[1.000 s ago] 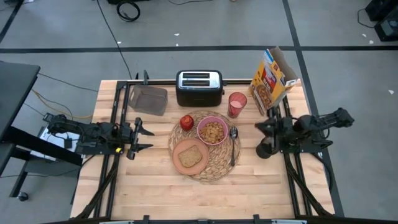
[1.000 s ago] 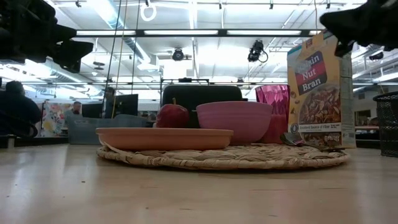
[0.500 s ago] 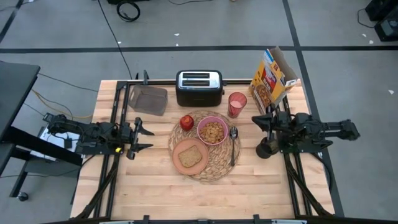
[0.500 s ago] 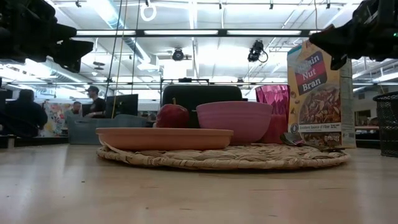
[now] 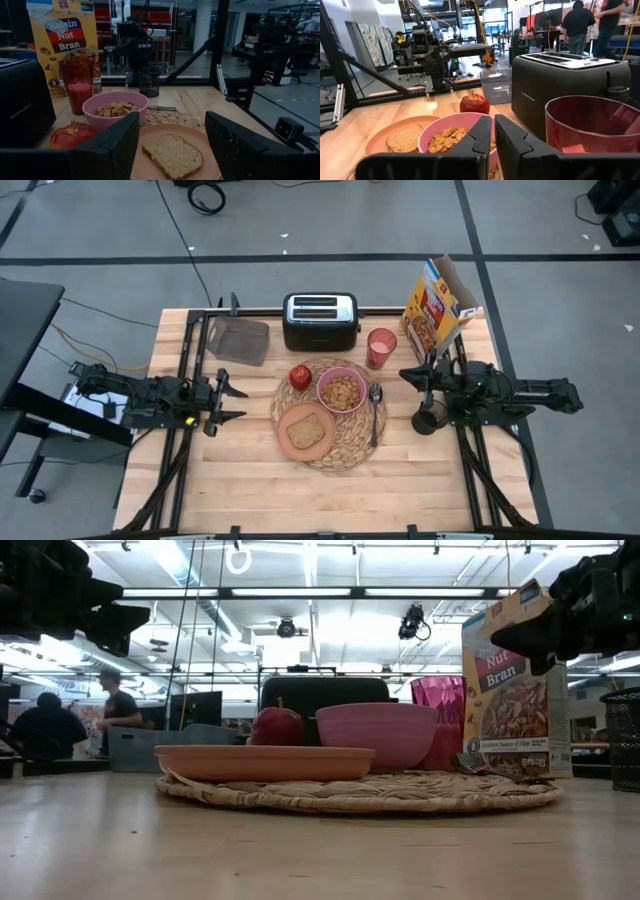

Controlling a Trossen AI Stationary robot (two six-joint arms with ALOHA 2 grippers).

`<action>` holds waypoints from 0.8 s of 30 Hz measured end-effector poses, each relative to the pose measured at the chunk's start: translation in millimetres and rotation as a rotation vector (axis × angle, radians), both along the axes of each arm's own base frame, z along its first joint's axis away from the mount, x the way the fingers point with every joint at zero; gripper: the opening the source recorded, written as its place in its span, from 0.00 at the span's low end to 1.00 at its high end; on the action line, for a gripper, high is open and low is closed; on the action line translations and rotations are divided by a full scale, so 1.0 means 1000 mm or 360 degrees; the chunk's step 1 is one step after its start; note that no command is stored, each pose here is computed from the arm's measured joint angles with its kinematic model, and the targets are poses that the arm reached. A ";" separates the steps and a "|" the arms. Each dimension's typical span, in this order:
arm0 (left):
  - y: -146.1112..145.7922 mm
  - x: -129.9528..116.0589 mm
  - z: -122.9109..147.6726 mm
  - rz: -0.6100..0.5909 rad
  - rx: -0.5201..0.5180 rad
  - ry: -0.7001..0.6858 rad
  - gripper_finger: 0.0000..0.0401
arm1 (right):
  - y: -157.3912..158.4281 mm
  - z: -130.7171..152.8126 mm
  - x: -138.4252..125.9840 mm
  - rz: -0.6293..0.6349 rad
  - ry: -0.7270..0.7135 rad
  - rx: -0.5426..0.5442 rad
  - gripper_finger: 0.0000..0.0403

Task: Arrange a breakfast setting
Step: Return to Home Position

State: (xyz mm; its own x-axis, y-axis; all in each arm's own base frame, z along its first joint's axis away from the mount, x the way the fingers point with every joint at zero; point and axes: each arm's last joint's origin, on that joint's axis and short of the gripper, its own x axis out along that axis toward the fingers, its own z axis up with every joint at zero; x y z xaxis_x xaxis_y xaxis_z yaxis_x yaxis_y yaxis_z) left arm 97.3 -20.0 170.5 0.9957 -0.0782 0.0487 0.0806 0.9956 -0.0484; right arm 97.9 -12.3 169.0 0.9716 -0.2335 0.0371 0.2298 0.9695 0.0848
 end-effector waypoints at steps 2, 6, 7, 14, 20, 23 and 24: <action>0.000 0.000 0.000 0.0001 -0.0001 -0.0003 0.58 | 0.000 0.000 0.000 0.0000 0.0001 -0.0001 0.08; 0.000 0.000 0.000 0.0000 -0.0001 -0.0003 0.58 | 0.000 0.000 0.000 0.0000 0.0001 0.0000 0.08; 0.000 0.000 0.000 0.0000 0.0000 -0.0002 0.58 | 0.000 0.000 0.000 0.0000 0.0001 0.0000 0.08; 0.005 -0.002 0.002 0.0075 -0.0011 -0.0050 0.58 | 0.000 0.000 0.000 0.0000 0.0001 -0.0004 0.08; 0.016 -0.001 0.004 0.0253 -0.0015 -0.0084 0.58 | 0.000 0.000 0.000 0.0000 0.0001 -0.0004 0.08; 0.017 -0.001 0.004 0.0273 -0.0015 -0.0084 0.58 | 0.000 0.000 0.000 0.0000 0.0001 -0.0004 0.08; 0.017 -0.001 0.005 0.0273 -0.0015 -0.0085 0.58 | 0.000 0.000 0.000 0.0000 0.0000 -0.0004 0.08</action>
State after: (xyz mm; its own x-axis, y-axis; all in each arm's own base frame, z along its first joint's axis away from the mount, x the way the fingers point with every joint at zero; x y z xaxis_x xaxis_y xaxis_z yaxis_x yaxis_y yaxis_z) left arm 96.5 -3.3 175.1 0.9904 0.0934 0.1020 -0.0878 0.9944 -0.0583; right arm 97.9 -12.3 169.1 0.9716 -0.2335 0.0375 0.2299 0.9697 0.0822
